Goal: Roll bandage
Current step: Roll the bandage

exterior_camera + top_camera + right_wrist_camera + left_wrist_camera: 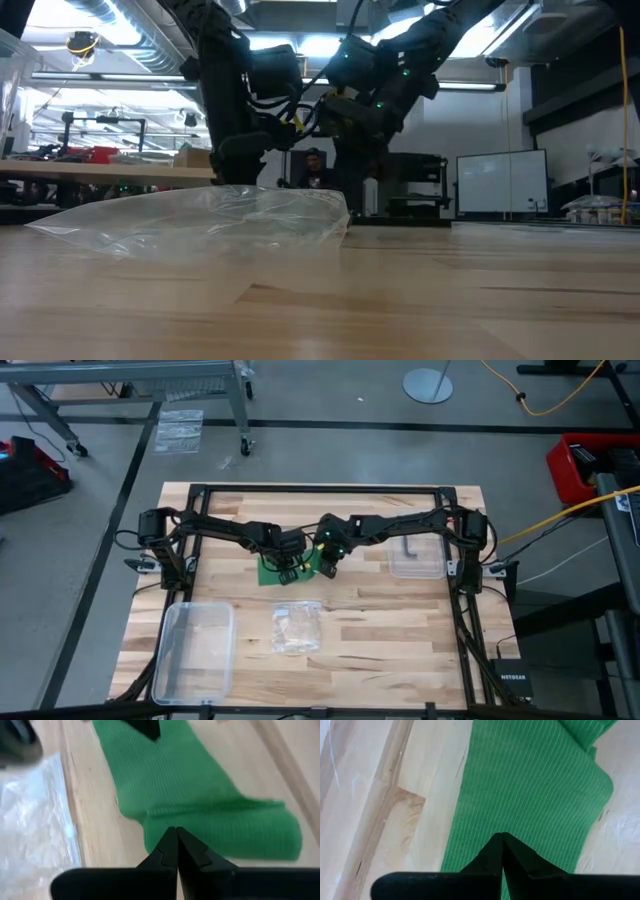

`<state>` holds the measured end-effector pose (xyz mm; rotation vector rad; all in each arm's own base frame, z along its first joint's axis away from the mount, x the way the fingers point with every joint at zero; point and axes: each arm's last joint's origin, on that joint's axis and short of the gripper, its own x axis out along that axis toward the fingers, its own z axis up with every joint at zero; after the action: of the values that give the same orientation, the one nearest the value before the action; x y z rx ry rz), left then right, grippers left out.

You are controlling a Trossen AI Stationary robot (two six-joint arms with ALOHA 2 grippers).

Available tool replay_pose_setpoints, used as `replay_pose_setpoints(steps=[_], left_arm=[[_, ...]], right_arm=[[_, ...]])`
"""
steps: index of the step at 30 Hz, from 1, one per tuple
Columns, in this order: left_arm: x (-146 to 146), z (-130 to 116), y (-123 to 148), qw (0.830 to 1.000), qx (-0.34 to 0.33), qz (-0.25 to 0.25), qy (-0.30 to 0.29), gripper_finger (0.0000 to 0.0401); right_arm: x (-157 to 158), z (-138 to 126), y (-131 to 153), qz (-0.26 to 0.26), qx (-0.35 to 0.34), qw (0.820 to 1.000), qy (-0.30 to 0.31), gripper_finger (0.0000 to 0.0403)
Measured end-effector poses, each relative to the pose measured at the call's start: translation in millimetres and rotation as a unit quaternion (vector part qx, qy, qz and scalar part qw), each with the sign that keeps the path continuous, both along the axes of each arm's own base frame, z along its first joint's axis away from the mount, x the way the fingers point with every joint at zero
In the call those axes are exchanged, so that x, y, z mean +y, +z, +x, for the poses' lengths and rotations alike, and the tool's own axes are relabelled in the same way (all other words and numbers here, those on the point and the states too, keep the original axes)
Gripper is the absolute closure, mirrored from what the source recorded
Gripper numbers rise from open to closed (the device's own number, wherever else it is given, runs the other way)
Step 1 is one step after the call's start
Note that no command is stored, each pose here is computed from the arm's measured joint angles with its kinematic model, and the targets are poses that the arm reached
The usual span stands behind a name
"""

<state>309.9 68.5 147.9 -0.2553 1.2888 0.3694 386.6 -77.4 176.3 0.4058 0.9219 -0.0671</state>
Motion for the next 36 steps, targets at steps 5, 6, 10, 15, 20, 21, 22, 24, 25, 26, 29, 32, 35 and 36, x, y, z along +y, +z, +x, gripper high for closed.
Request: replay_pose_setpoints(steps=[5, 6, 10, 15, 20, 21, 22, 24, 25, 26, 29, 32, 35, 36], left_arm=[[-6, 1, -1, 1.0, 0.001, -0.001, -0.006, 0.0401], [-7, 0, -1, 1.0, 0.005, -0.002, -0.008, 0.0401], [-10, -2, -4, 1.0, 0.021, -0.007, -0.006, 0.0401], [-10, -6, -7, 0.999, 0.032, -0.011, 0.001, 0.0401], [-10, -17, -17, 0.999, 0.048, -0.005, 0.004, 0.0401], [-10, -18, -19, 0.999, 0.052, -0.003, 0.004, 0.0401], [-10, -20, -20, 0.998, 0.056, 0.002, 0.004, 0.0401], [-9, -21, -21, 0.998, 0.062, 0.016, 0.004, 0.0401], [-9, -22, -21, 0.998, 0.066, 0.024, 0.002, 0.0401], [-8, -22, -21, 0.997, 0.068, 0.028, 0.001, 0.0401], [-5, -23, -21, 0.997, 0.07, 0.031, 0.004, 0.0401], [-2, -25, -21, 0.996, 0.078, 0.033, -0.004, 0.0401], [0, -27, -21, 0.995, 0.092, 0.041, -0.009, 0.0401], [0, -28, -21, 0.994, 0.096, 0.044, -0.01, 0.0401]], right_arm=[[-1, 5, 1, -0.01, -0.025, 1.0, -0.008, 0.0403], [-2, 7, 0, -0.012, -0.028, 1.0, -0.008, 0.0403], [-3, 11, -17, -0.002, -0.012, 1.0, -0.013, 0.0403], [3, 20, -38, 0.006, 0.0, 1.0, -0.004, 0.0403], [6, 20, -42, 0.01, 0.009, 1.0, 0.0, 0.0403], [6, 19, -41, 0.012, 0.01, 1.0, 0.001, 0.0403], [6, 19, -42, 0.013, 0.012, 1.0, 0.001, 0.0403], [6, 19, -42, 0.015, 0.013, 1.0, 0.002, 0.0403], [6, 18, -42, 0.016, 0.016, 1.0, 0.003, 0.0403], [7, 18, -43, 0.019, 0.017, 1.0, 0.004, 0.0403], [7, 18, -43, 0.03, 0.018, 0.999, 0.012, 0.0403], [8, 17, -44, 0.036, 0.019, 0.999, 0.015, 0.0403], [8, 16, -45, 0.041, 0.027, 0.999, 0.017, 0.0403], [8, 15, -46, 0.041, 0.031, 0.999, 0.017, 0.0403]])
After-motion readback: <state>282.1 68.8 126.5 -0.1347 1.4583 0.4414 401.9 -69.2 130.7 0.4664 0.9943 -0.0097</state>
